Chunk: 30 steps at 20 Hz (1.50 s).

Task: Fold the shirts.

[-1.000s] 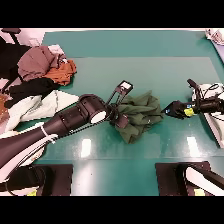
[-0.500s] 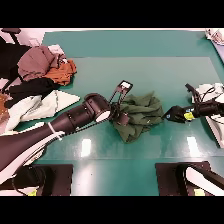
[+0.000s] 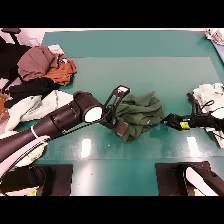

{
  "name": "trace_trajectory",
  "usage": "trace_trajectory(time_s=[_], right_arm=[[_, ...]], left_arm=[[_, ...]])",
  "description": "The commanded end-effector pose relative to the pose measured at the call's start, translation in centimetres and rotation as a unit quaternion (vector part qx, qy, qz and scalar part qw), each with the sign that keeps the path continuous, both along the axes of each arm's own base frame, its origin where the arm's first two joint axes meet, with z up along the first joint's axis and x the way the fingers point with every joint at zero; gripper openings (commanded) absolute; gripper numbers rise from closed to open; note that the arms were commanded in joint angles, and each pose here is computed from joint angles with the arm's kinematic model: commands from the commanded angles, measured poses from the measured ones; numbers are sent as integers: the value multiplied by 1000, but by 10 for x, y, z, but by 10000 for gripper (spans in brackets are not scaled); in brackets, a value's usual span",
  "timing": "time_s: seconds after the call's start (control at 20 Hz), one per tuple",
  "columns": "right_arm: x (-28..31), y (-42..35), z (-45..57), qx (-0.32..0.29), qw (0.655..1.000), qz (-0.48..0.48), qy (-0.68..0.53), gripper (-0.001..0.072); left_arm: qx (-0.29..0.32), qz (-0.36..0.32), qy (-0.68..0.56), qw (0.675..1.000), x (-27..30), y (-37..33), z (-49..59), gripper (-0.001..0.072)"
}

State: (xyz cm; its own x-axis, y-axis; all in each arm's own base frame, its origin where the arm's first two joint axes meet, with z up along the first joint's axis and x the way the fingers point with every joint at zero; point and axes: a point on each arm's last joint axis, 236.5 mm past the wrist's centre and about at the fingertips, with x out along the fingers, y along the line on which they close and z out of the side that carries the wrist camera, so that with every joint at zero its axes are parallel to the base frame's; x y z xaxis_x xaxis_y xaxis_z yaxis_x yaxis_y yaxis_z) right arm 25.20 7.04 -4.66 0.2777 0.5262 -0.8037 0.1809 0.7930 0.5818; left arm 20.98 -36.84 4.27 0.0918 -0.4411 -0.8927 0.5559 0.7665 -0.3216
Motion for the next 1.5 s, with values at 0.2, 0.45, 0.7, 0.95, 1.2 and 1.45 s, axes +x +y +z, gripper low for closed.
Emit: trace_trajectory(time_s=[0.2, 0.45, 0.7, 0.95, 1.2, 1.45], right_arm=[[27, -6, -5, 13, 997, -67, -31, 440], [33, 3, -11, 46, 996, -76, -18, 440], [35, 2, -10, 46, 995, -82, -22, 440], [42, 9, -10, 39, 996, -77, -36, 439], [53, 26, -10, 10, 996, -55, -73, 221], [57, 8, 0, 7, 993, -79, -88, 21]], left_arm=[[-75, 39, 48, 995, -13, -24, -27, 682], [-129, 73, 48, 988, 1, -48, -27, 682], [-113, 85, 60, 988, 6, -53, -56, 638], [-106, 80, 51, 990, 8, -51, -58, 122], [-112, 77, 46, 990, 8, -51, -47, 29], [-104, 60, -7, 993, 11, -28, 5, 29]])
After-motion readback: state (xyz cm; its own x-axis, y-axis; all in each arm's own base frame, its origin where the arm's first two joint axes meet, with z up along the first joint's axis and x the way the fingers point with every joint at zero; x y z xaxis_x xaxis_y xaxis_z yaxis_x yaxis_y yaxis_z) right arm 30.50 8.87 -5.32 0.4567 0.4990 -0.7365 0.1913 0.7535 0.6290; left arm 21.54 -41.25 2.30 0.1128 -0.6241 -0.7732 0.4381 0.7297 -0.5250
